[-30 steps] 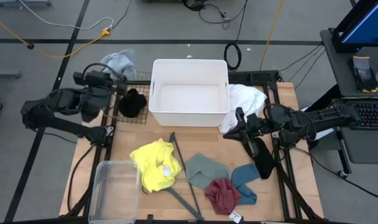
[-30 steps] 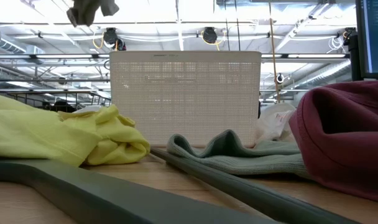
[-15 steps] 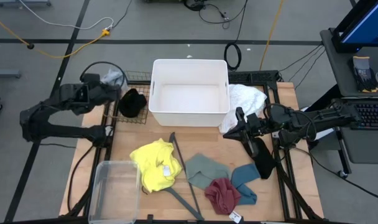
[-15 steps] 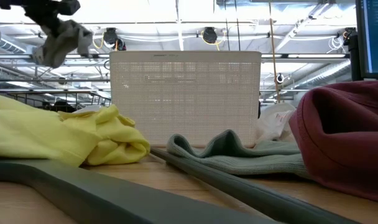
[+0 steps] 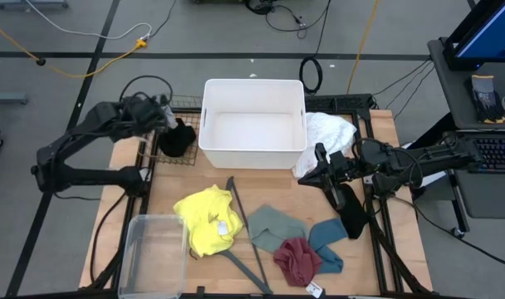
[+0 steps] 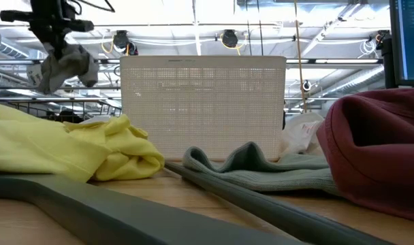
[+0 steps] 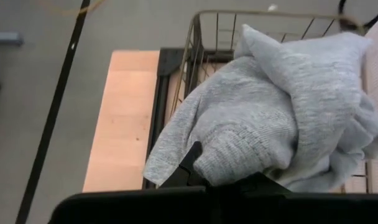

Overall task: Pick & Place Cloths
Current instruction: Put the gray underwear into the wired basket

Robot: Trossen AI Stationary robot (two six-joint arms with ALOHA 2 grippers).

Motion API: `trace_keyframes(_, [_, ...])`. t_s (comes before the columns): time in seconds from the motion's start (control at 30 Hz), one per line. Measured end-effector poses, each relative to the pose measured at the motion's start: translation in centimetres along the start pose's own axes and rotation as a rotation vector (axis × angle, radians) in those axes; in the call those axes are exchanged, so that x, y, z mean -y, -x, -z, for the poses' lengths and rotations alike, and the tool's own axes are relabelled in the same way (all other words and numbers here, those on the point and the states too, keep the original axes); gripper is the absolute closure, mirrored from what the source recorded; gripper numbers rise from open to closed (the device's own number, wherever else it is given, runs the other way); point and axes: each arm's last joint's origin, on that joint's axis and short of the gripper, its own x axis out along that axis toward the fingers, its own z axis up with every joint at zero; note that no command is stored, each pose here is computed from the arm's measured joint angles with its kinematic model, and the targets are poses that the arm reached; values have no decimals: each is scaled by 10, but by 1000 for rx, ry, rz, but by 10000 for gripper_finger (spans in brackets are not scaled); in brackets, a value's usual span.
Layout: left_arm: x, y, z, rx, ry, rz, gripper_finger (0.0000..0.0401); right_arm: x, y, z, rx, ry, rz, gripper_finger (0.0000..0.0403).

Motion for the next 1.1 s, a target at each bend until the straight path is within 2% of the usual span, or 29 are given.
trace_keyframes(0.33, [21,-37,-26,-127,-45,-23,401,0,0,0,0,2,0,403])
trace_keyframes(0.77, [34,-92,-52,-327,-68,-15,401,0,0,3,-29,-1,5,403])
trace_keyframes(0.93, [35,-100,-53,-364,-52,-55,401,0,0,3,-30,-9,5,403])
trace_keyframes(1.1, [37,-103,-52,-401,-55,-35,401,0,0,3,-30,-11,5,403])
